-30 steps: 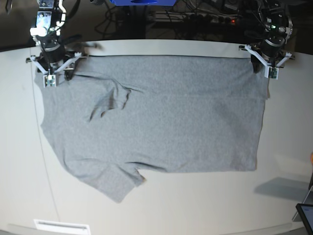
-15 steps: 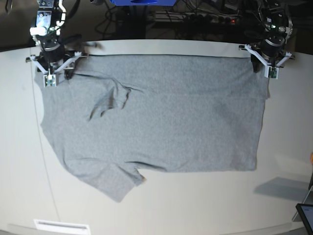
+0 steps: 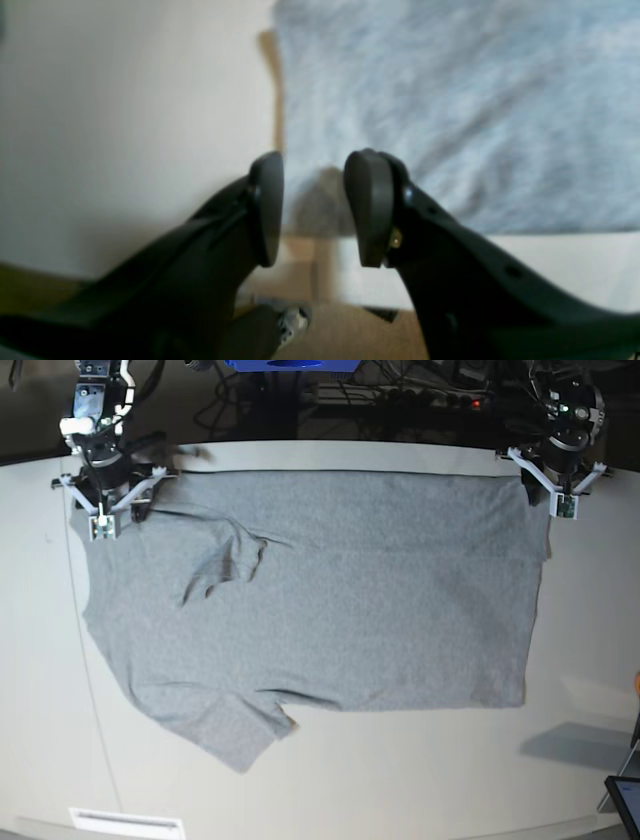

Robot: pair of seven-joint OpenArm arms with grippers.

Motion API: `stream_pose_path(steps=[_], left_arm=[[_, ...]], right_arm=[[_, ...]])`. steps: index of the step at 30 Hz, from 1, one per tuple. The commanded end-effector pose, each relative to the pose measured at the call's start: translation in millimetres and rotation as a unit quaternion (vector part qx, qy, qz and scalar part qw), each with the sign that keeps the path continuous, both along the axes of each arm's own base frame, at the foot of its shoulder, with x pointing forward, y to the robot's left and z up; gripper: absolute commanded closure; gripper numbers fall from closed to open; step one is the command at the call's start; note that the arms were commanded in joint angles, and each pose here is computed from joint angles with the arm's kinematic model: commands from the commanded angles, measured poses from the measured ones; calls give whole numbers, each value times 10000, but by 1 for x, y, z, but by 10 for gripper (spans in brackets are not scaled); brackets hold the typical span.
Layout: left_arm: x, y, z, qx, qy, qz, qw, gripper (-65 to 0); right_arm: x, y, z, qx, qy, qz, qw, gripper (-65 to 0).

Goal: Fold the T-shirt properly
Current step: 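Hold the grey shirt's shoulder edge steady with both grippers, smoothing it flat, then open both grippers, release the shoulder edge and raise them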

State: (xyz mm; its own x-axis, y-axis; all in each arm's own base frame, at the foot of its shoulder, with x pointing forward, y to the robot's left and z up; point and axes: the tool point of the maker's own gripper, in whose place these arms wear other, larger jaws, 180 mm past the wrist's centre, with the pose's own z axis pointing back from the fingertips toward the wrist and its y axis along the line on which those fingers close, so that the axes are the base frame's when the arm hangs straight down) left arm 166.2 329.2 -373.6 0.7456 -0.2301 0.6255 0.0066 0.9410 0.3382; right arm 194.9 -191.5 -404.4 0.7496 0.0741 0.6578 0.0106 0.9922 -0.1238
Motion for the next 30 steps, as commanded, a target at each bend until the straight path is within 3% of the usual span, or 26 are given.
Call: stream_pose_path(steps=[1,7,17,21,25,30], left_arm=[[9,2,12,72,-230,-63,9997,-239],[23,-4,34,218,-526,-210,9982,-239],[51,4,64,368,-1071,-118,9935,-239],[68,17,83,478,-1402,34,9890,-239],[85,44,85,653,-1063,353,9916,-245],[110,69,86,649,-976,707,9906,-245]], right_arm=[[8,-2,14,-80,-263,18,9996,-251],[16,-4,25,-123,-352,20,9993,-251],[45,-62,62,-510,-856,-667,9928,-252],[78,-57,85,-605,-1180,-94,9911,-257],[102,-59,96,-675,-849,186,9939,-264],[141,-62,109,-862,-604,798,9912,-325]])
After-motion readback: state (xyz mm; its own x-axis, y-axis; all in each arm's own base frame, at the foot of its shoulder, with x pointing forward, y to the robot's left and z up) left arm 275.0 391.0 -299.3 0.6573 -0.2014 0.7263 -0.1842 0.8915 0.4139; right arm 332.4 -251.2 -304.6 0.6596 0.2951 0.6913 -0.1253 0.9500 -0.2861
